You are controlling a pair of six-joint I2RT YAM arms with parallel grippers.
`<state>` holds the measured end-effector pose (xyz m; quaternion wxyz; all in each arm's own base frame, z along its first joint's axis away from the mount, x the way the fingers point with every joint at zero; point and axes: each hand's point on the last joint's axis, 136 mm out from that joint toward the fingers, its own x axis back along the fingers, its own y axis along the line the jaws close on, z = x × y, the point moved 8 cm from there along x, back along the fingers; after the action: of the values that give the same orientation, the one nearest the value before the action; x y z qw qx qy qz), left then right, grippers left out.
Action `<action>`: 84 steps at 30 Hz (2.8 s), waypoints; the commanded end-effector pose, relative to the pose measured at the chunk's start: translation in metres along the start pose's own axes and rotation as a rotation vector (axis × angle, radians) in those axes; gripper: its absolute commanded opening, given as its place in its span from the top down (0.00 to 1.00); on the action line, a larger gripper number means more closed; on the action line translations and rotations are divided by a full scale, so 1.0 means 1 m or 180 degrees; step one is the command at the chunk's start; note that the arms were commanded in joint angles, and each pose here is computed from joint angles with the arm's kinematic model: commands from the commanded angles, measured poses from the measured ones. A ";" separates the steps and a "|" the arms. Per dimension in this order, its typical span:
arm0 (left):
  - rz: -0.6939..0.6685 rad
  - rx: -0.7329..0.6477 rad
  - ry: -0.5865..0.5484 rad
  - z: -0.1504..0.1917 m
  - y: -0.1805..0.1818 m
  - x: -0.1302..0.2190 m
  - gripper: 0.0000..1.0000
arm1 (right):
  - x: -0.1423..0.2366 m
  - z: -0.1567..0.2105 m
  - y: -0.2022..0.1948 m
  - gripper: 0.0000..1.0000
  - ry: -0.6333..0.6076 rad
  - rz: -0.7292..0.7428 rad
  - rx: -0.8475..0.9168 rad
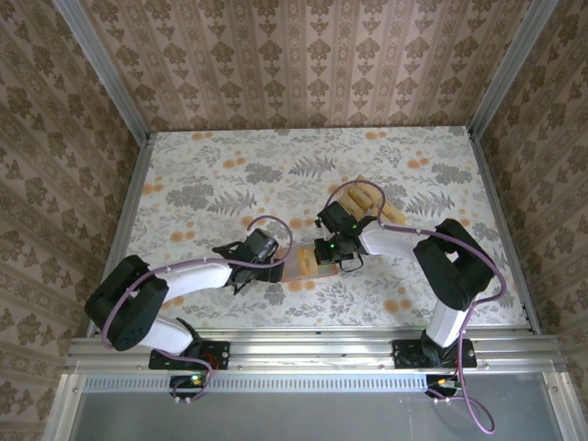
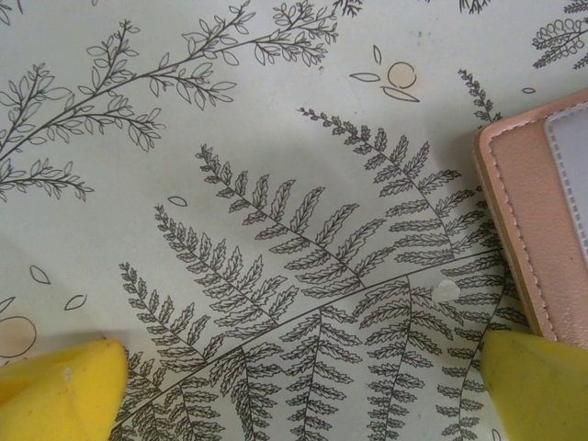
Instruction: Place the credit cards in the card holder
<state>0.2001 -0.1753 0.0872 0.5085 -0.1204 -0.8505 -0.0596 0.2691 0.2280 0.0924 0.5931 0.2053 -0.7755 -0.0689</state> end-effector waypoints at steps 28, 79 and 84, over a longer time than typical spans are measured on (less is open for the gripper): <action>-0.0010 -0.0001 0.0086 0.003 0.000 -0.009 0.00 | -0.005 -0.004 0.017 1.00 0.0056 0.0059 0.0155; 0.0015 0.0068 0.0033 -0.001 0.004 -0.002 0.00 | -0.002 -0.004 0.053 1.00 0.0126 0.0152 0.0463; 0.0042 0.0203 -0.0071 -0.009 0.012 0.012 0.00 | 0.020 -0.009 0.056 1.00 -0.0020 0.0161 0.0502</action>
<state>0.2050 -0.1701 0.0922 0.5075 -0.1157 -0.8528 -0.0434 0.2619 0.2723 0.1066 0.5939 0.2247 -0.7725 0.0010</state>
